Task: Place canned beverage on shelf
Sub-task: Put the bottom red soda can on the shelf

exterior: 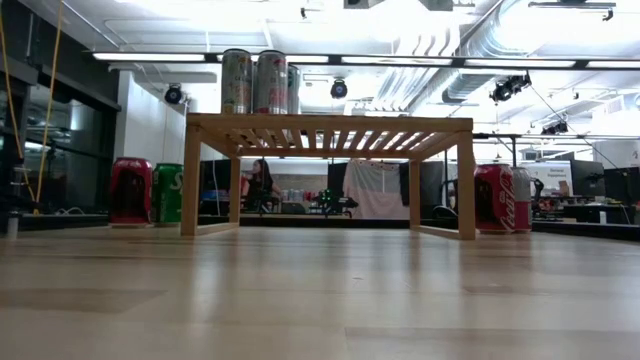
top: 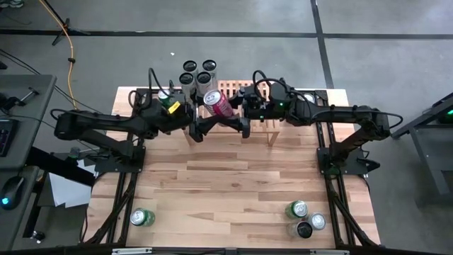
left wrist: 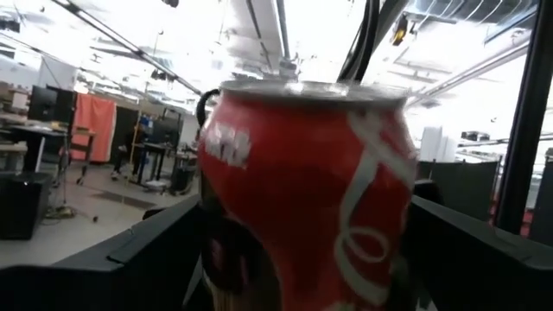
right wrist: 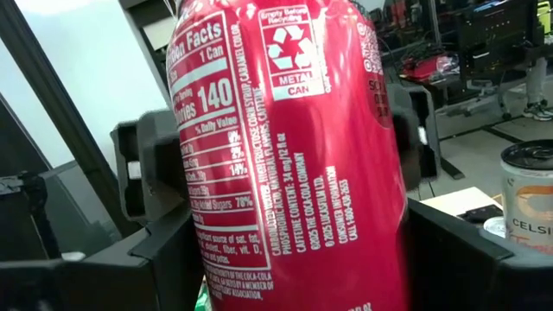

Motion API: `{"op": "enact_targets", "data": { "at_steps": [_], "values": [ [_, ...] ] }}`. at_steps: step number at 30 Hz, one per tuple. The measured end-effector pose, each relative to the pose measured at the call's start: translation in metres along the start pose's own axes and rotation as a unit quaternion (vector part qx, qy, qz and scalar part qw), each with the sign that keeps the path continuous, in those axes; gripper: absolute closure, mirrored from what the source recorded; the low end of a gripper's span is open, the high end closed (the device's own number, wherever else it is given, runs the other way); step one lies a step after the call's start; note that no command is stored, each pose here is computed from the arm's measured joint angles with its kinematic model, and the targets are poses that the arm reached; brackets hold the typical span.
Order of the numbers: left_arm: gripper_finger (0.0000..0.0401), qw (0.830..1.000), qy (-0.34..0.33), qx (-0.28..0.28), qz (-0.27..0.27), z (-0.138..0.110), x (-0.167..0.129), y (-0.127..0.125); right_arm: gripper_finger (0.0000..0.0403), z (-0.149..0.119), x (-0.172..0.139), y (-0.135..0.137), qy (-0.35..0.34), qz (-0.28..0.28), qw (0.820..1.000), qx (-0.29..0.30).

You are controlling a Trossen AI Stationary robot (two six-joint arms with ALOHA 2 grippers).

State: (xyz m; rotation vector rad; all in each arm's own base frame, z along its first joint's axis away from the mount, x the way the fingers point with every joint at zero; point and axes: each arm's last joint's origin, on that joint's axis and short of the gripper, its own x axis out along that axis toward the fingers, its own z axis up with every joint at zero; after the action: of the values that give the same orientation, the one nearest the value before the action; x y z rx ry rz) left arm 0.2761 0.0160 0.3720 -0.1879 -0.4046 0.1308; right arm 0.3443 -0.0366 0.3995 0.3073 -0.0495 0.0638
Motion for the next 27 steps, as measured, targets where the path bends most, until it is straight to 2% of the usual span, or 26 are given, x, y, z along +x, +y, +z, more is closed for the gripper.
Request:
{"op": "enact_targets", "data": {
  "at_steps": [8, 14, 17, 23, 27],
  "values": [
    [0.0047, 1.000, -0.010, -0.004, 0.006, -0.003, 0.003, 0.001, 0.0097, -0.002, 0.000, 0.001, 0.009, 0.000, 1.000, 0.002],
    [0.0119, 1.000, -0.006, 0.001, 0.012, -0.004, 0.003, 0.001, 0.0098, -0.002, 0.000, 0.001, 0.012, 0.010, 1.000, 0.001],
    [0.0119, 1.000, -0.004, 0.014, 0.018, -0.003, 0.002, 0.001, 0.0102, -0.003, 0.000, 0.001, 0.015, 0.014, 1.000, -0.003],
    [0.0119, 0.997, 0.025, 0.049, 0.048, -0.001, -0.003, 0.006, 0.0021, -0.002, -0.009, -0.003, 0.046, -0.005, 0.999, -0.005],
    [0.0119, 0.992, 0.069, 0.067, 0.086, 0.001, -0.011, 0.010, 0.0021, 0.008, -0.027, -0.005, 0.068, -0.019, 0.997, 0.002]
  ]
}}
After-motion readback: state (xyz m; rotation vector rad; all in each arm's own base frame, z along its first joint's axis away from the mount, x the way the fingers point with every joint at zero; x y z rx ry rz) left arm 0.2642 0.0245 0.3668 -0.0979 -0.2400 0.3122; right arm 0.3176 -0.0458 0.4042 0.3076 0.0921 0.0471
